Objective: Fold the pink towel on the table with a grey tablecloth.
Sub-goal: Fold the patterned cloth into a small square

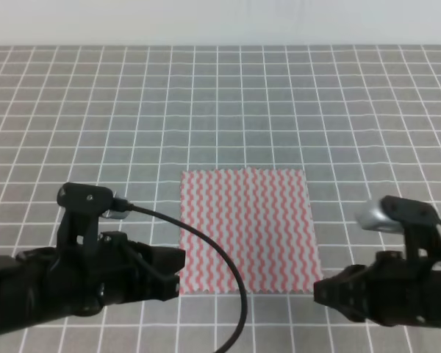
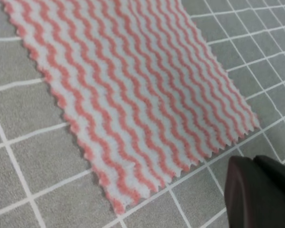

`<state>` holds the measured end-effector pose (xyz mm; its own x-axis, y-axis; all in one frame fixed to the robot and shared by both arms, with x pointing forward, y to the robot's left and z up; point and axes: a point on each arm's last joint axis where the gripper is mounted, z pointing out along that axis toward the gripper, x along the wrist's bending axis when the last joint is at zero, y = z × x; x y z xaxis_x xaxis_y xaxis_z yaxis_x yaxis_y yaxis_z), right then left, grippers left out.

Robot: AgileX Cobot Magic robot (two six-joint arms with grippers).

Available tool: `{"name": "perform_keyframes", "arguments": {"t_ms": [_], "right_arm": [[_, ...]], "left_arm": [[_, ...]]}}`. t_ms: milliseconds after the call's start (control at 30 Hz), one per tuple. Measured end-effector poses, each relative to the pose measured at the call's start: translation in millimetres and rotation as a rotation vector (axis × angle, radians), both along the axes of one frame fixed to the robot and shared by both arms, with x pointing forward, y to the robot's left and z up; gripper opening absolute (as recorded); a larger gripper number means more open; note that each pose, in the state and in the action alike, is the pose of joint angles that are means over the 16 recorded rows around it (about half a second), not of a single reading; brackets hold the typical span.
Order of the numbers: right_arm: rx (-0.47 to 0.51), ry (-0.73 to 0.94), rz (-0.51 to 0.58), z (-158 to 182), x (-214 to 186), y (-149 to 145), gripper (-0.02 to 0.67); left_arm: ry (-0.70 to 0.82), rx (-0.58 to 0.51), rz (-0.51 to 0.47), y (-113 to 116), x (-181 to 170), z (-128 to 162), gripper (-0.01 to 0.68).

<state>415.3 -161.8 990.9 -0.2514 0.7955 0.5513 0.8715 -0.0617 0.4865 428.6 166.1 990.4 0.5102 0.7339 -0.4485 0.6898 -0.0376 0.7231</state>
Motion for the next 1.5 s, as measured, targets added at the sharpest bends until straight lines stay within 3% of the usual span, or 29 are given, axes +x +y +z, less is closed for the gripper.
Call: {"name": "perform_keyframes", "arguments": {"t_ms": [300,467,1500], "right_arm": [[-0.069,0.085,-0.041,-26.6,20.3,8.2,0.235],[-0.093,0.106,-0.085,-37.6,28.4,9.4,0.278],[-0.136,0.148,-0.164,-61.9,49.1,15.3,0.288]], "left_arm": [[-0.004,0.007,-0.02,-1.8,0.9,-1.9,-0.003],[-0.006,0.01,-0.028,-2.1,0.9,-2.2,-0.003],[-0.015,0.011,-0.05,-3.1,0.0,-1.7,-0.003]]}}
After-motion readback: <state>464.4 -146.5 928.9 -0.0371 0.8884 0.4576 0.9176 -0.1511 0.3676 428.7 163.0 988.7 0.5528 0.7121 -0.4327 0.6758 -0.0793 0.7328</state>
